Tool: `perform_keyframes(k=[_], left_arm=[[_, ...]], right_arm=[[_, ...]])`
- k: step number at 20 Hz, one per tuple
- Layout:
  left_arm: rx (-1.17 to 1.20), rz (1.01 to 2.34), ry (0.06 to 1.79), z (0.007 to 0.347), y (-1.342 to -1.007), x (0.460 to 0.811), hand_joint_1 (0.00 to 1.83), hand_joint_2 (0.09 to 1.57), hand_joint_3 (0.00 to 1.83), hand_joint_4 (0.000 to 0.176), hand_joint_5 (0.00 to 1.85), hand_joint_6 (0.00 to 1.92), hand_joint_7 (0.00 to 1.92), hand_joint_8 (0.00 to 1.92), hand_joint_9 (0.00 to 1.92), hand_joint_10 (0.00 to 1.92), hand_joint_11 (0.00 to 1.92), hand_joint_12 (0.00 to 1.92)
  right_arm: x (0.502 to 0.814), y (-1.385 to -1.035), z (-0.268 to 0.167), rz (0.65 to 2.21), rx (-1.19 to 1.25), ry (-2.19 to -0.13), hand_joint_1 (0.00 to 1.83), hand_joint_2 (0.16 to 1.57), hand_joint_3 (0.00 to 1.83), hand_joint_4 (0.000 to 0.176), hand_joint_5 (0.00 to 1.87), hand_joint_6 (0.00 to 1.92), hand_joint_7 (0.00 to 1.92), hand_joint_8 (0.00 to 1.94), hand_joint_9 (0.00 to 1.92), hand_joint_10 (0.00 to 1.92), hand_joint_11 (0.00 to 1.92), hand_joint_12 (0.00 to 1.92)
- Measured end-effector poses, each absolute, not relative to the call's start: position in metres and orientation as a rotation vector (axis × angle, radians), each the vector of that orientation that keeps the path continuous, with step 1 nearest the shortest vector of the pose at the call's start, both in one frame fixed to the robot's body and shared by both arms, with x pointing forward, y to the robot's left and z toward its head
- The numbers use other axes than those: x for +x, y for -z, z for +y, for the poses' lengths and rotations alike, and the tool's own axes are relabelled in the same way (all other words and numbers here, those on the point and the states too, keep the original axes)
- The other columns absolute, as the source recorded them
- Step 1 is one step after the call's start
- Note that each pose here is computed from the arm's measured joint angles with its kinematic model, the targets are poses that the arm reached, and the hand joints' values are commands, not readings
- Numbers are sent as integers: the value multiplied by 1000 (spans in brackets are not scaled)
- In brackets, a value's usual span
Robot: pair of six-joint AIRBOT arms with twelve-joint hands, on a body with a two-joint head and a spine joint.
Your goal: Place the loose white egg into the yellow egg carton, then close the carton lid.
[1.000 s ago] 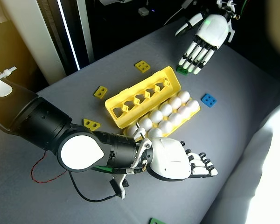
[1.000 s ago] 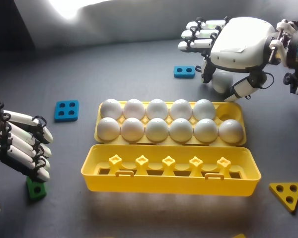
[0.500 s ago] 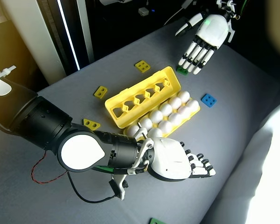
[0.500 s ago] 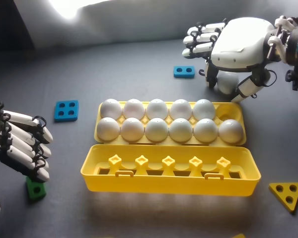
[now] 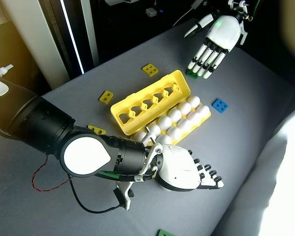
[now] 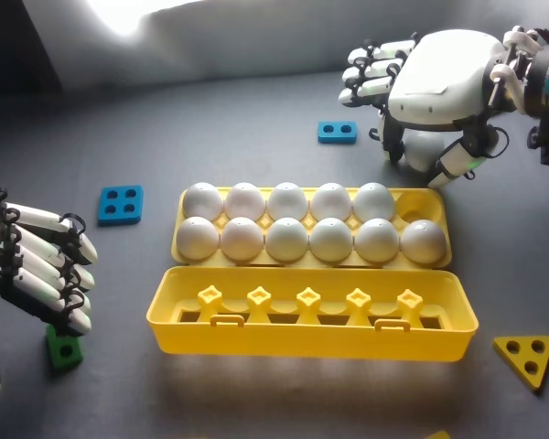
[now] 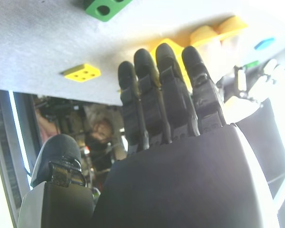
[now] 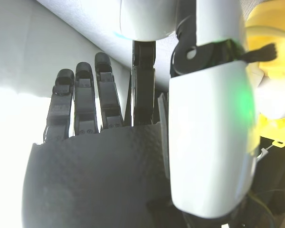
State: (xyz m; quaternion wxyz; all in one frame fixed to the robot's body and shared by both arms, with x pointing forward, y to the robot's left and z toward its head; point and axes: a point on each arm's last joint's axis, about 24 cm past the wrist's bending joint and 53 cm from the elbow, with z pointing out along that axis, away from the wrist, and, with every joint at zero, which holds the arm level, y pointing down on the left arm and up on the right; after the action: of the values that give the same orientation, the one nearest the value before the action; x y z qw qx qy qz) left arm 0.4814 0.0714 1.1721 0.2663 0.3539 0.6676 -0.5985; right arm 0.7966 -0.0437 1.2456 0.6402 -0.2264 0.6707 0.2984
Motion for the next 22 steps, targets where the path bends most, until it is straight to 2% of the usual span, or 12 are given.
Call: perform_keyframes(k=[3,5,6,11,15,17,20,22], left_arm=[[956,1803,1615,71,-1172,481,0,1201,2,0,549,3,528,2,429,2,0,602],[956,1804,1614,71,-1172,481,0,1193,0,0,553,1,529,0,431,1,0,635],[955,1804,1615,71,-1172,481,0,1195,0,0,558,3,529,1,431,1,0,636],[957,1802,1614,71,-1172,482,0,1189,0,0,562,1,538,3,440,3,0,632],[957,1804,1616,71,-1172,481,0,1203,2,0,548,0,522,0,427,0,0,616],[956,1803,1619,71,-1173,481,0,1201,0,0,535,0,510,0,414,0,0,567],[957,1805,1618,71,-1172,481,0,1190,0,0,563,3,536,3,435,2,0,633],[961,1803,1615,70,-1173,481,0,1191,0,0,552,2,523,2,419,2,0,589]], right_arm=[[795,-1260,-44,1523,-481,-714,1104,1005,0,135,1238,545,198,1,73,5,0,0],[787,-1270,-41,1522,-450,-770,1095,1003,0,171,1244,534,221,6,102,10,0,0],[785,-1275,-39,1522,-434,-794,1094,1002,0,175,1245,531,230,9,110,12,0,0],[797,-1290,-63,1583,-144,-956,1098,997,0,170,1262,497,227,0,119,2,0,0],[796,-1285,-89,1633,24,-1004,1094,1002,1,174,1241,539,217,2,114,2,0,0],[793,-1282,-93,1655,102,-1051,1096,1001,0,171,1244,535,220,3,123,5,0,0],[792,-1281,-96,1667,207,-1111,1099,997,0,169,1262,498,242,3,139,3,0,0],[794,-1280,-99,1668,278,-1149,1098,996,0,175,1263,497,236,0,135,1,4,2]])
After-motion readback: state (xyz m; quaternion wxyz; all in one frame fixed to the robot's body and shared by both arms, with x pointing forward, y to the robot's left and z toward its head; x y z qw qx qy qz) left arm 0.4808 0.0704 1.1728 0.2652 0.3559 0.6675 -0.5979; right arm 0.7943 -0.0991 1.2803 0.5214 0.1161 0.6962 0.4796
